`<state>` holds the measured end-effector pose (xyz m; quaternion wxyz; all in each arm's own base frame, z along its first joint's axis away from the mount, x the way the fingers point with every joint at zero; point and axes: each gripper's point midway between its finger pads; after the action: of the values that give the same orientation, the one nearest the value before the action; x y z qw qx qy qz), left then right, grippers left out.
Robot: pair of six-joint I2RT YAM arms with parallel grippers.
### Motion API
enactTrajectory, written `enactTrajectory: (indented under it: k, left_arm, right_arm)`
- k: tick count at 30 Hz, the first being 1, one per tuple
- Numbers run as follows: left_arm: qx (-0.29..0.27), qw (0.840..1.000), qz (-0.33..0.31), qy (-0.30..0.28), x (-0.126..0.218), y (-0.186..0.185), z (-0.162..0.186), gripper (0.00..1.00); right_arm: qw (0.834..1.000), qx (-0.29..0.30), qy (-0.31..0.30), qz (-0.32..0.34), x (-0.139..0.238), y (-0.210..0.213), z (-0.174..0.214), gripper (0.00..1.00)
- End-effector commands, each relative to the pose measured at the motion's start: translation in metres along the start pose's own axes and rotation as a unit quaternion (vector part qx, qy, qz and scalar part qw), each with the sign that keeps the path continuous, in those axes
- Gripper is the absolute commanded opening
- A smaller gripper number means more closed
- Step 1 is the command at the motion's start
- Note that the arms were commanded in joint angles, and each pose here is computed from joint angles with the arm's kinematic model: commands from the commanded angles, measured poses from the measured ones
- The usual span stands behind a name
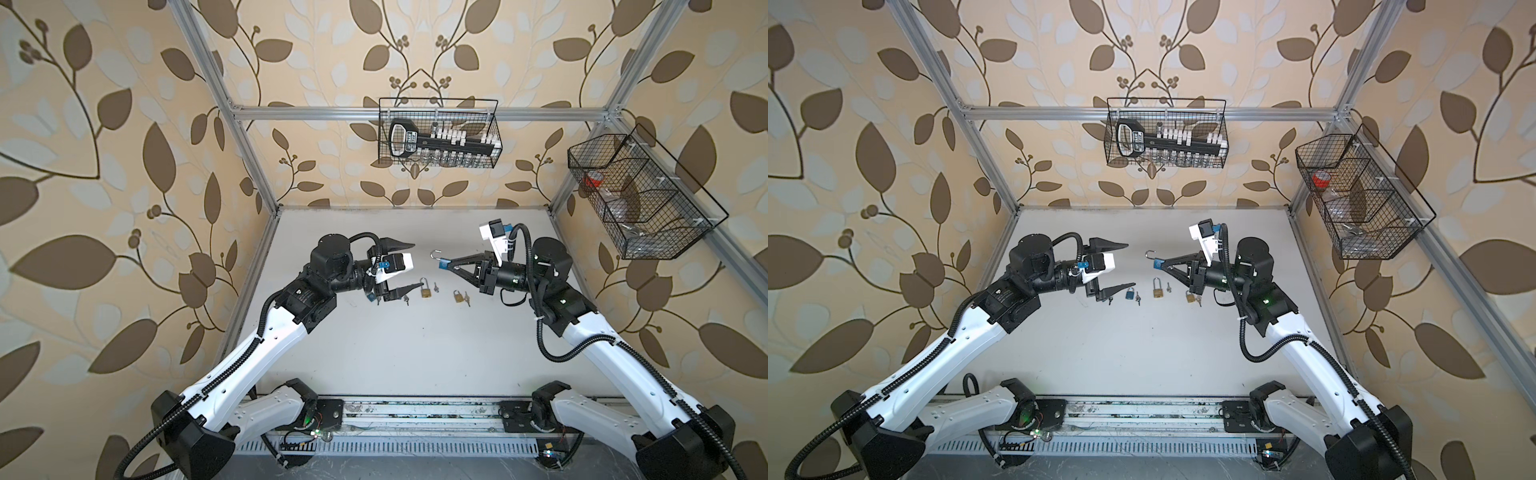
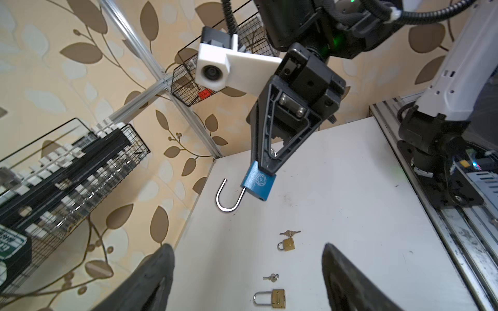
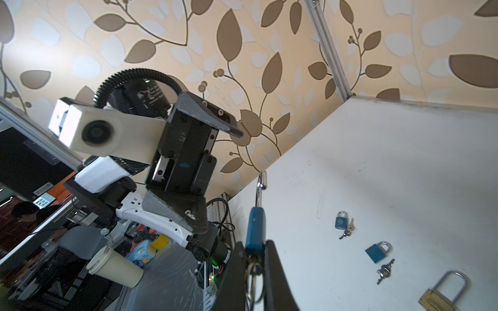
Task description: Lock with the key
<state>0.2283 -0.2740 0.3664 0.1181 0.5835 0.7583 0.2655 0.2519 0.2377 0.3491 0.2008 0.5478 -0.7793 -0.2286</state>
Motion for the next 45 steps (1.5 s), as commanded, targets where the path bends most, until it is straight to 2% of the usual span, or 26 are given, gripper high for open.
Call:
enactTrajectory:
  k: [1, 6, 12, 25, 33, 40, 45]
  left_arm:
    - [-0.056, 0.993, 0.054, -0.086, 0.007, -0.011, -0.048, 0.8]
    - [-0.066, 0.987, 0.108, -0.099, 0.007, -0.025, -0.051, 0.63]
    - [-0.058, 0.988, 0.118, -0.083, -0.001, -0.024, -0.041, 0.55]
    - [-0.047, 0.99, 0.123, -0.058, -0.012, -0.024, -0.024, 0.55]
    - [-0.017, 0.989, 0.136, -0.049, -0.016, -0.027, -0.016, 0.55]
    - [0.012, 0.987, 0.152, -0.048, -0.02, -0.027, -0.016, 0.5]
    - [0.041, 0.983, 0.168, -0.065, -0.02, -0.03, -0.023, 0.45]
  right_arm:
    - [0.999, 0.026, 0.022, -0.032, 0.0, 0.015, 0.0, 0.0]
    - [0.999, 0.017, 0.022, -0.044, -0.001, 0.017, 0.002, 0.0]
    - [0.998, 0.019, 0.031, -0.056, -0.005, 0.022, 0.004, 0.0]
    - [0.996, 0.048, 0.032, -0.073, -0.007, 0.038, 0.006, 0.0]
    - [0.994, 0.067, 0.018, -0.079, -0.003, 0.045, 0.002, 0.0]
    - [0.994, 0.078, 0.008, -0.074, -0.002, 0.046, -0.001, 0.0]
    - [0.994, 0.095, -0.013, -0.046, 0.002, 0.041, -0.005, 0.0]
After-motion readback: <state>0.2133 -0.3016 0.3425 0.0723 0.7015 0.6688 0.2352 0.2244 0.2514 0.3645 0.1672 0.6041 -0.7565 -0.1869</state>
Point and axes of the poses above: each gripper's point midway between its finger pads, its own x axis back along the fingers, its own y axis along the line the jaws close on, z = x × y, and after that the axes turned 4 degrees about -x, right-handed
